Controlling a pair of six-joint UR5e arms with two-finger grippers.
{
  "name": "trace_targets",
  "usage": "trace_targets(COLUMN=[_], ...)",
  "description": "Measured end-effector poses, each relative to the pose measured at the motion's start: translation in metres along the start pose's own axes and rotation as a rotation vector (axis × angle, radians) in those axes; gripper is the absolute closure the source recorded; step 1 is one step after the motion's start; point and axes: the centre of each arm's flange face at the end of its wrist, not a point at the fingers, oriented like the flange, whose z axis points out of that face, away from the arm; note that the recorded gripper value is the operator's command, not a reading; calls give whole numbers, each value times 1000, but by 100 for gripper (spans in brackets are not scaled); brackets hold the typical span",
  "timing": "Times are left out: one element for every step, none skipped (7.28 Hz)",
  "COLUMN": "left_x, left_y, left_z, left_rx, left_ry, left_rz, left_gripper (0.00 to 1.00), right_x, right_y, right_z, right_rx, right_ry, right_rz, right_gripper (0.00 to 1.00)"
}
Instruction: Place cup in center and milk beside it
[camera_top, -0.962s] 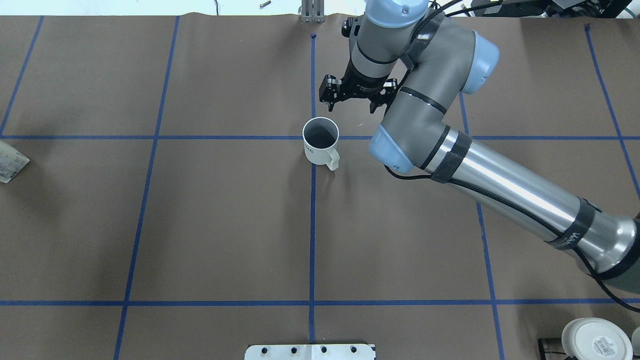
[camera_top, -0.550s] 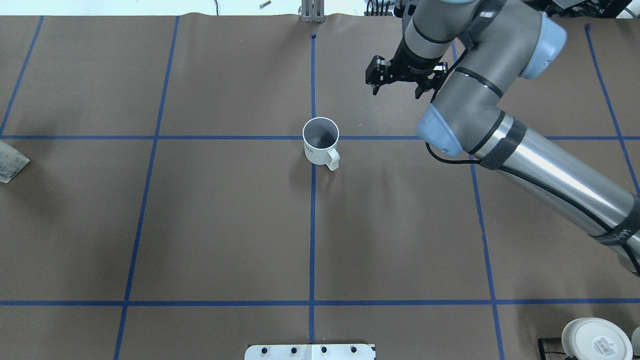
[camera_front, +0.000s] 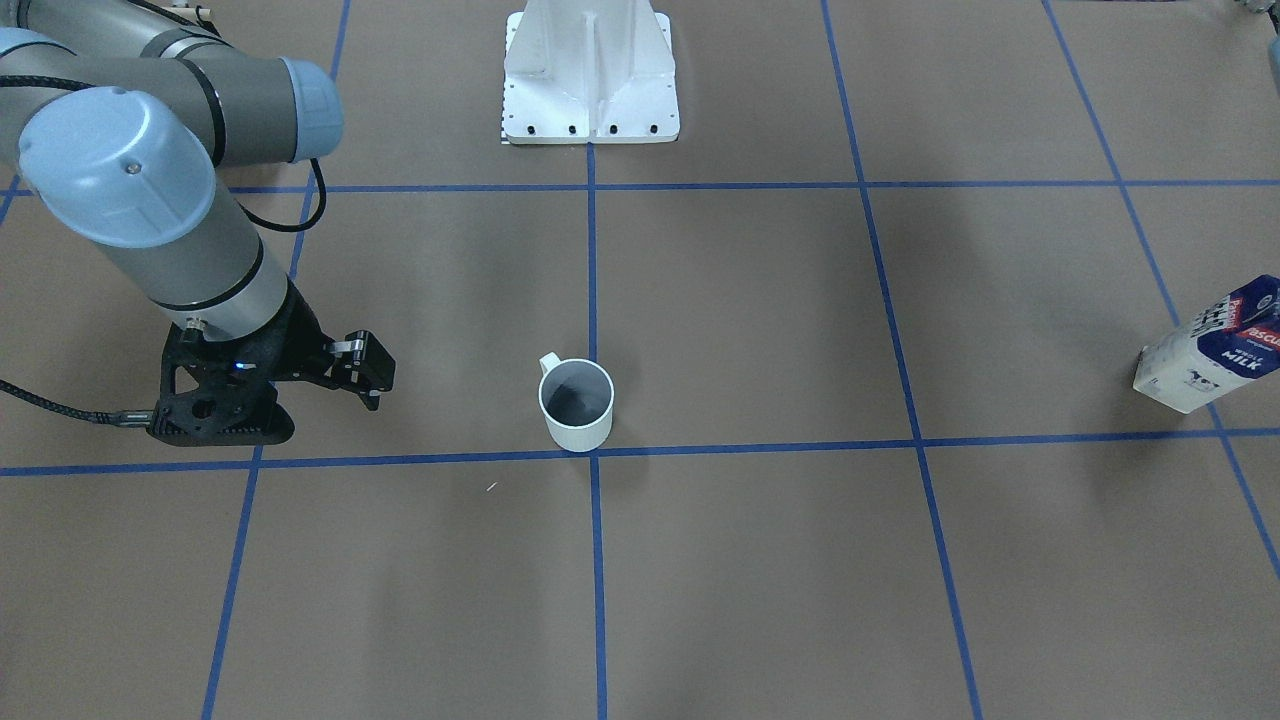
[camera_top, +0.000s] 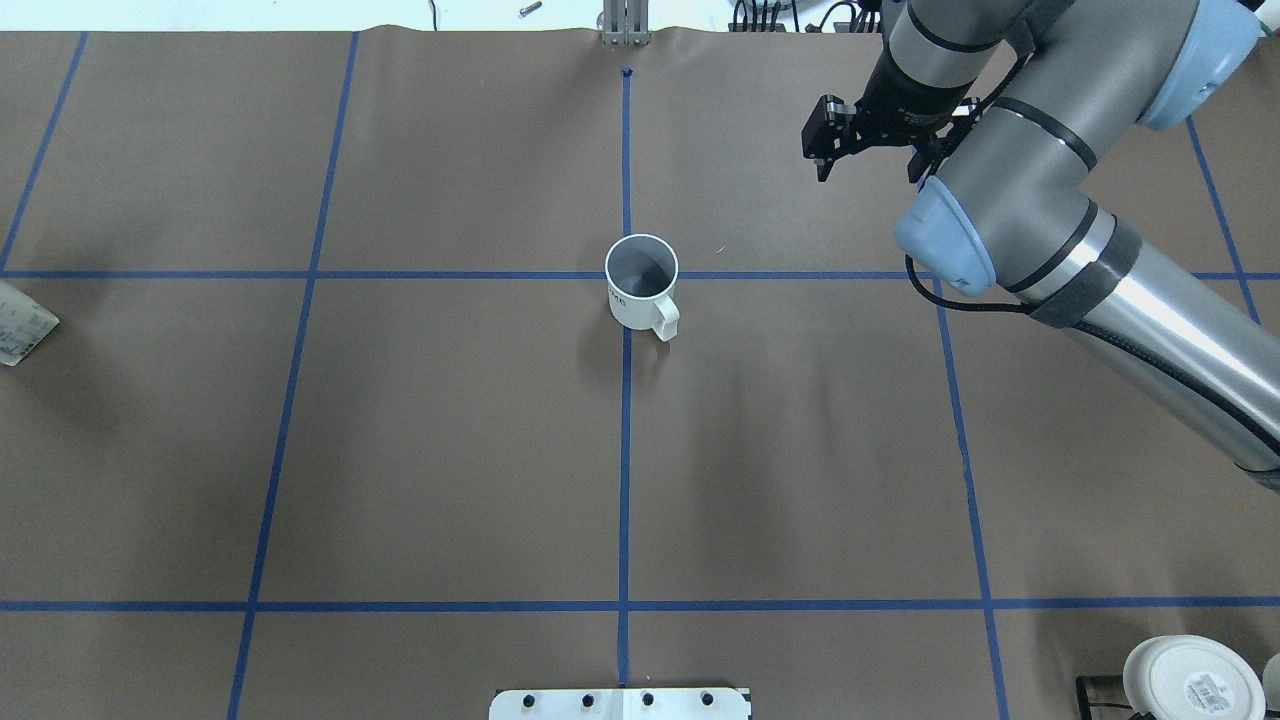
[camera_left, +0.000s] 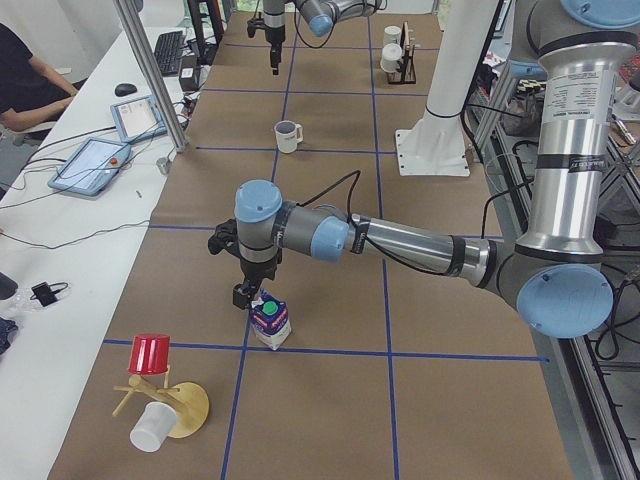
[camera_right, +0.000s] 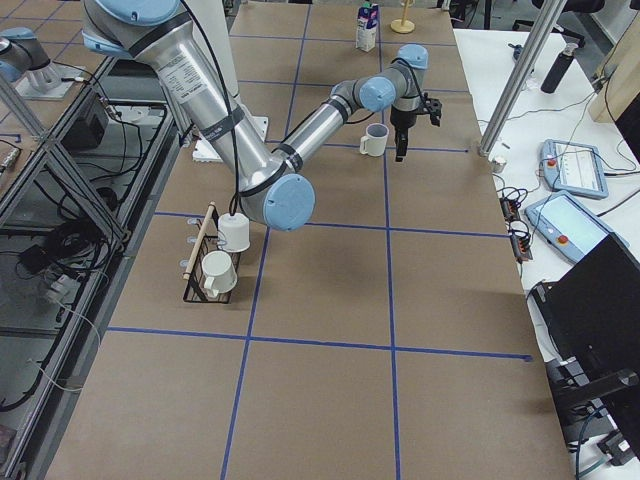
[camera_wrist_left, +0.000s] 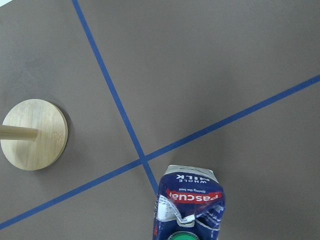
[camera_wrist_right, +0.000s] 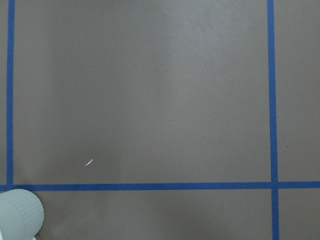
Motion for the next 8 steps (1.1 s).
trace_targets(left_x=[5,9,9,6,2,-4,-8,-10], left_y=[-2,-3,-4,-3,-2,1,3,4], left_z=[9,17,23,28,34,42,48,51], left_rx=[-14,-27,-32,-32,-30,-26,-22,-21], left_ry=[9,16,19,20,20,19,19,20], left_rz=[11,20,26,30,33,37,40,39], left_gripper=[2,2,2,2,2,2,2,2], right_x=[2,3,4,3,3,3,3,3], right_y=[1,1,1,1,1,1,1,1], right_z=[0,1,1,1,0,0,0,0], right_rx=[-2,-2,-3,-2,-1,0,0,0], right_ry=[2,3,3,3,3,4,3,4], right_rz=[1,2,2,2,3,6,8,9], right_gripper=[0,0,0,0,0,0,0,0])
